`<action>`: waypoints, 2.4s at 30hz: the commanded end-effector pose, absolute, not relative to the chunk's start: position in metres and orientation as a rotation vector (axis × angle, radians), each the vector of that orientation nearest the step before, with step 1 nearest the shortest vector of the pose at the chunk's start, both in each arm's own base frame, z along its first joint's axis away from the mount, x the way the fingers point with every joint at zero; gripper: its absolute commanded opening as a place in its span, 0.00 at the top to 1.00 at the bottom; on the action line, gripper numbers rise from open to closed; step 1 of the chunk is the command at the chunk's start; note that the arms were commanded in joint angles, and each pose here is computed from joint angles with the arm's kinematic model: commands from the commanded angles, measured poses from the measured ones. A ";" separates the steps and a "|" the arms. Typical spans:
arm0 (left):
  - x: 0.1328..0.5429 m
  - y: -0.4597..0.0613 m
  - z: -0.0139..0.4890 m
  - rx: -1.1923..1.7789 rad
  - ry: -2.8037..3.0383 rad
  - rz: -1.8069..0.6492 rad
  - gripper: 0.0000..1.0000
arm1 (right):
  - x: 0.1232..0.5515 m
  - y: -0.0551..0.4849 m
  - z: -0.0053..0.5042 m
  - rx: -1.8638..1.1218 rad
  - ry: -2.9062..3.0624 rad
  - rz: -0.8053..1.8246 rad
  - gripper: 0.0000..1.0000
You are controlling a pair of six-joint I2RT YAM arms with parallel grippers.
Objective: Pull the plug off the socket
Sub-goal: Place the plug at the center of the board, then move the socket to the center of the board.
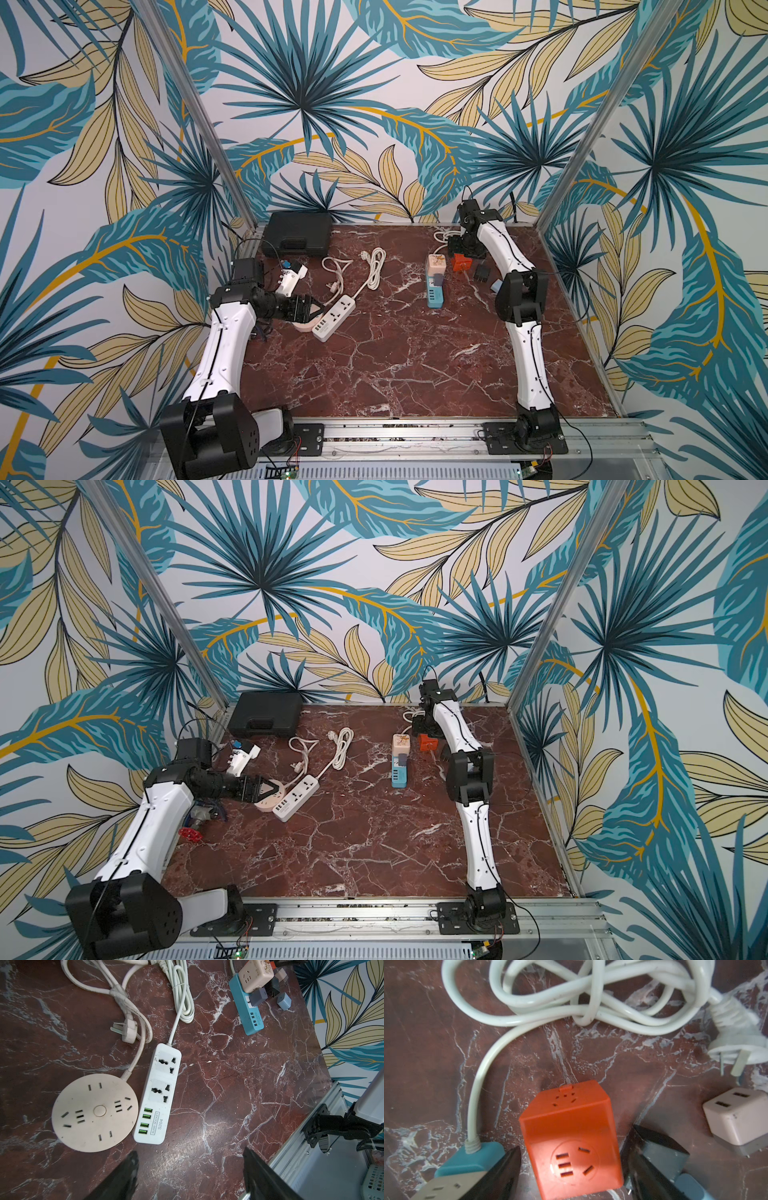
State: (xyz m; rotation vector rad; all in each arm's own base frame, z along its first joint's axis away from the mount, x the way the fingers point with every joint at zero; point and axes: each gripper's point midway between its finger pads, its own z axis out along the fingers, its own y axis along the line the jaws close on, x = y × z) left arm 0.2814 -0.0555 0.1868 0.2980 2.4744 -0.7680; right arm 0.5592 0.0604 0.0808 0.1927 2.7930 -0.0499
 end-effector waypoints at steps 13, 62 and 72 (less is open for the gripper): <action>0.279 -0.054 0.181 0.285 2.480 -0.767 0.19 | 0.560 0.056 0.055 0.201 2.770 -0.075 0.40; 0.278 -0.054 0.183 0.287 2.475 -0.760 0.19 | 0.440 0.165 0.066 0.009 2.681 -0.070 0.12; 0.278 -0.053 0.183 0.284 2.475 -0.762 0.19 | 0.454 0.177 0.039 -0.034 2.718 -0.068 0.20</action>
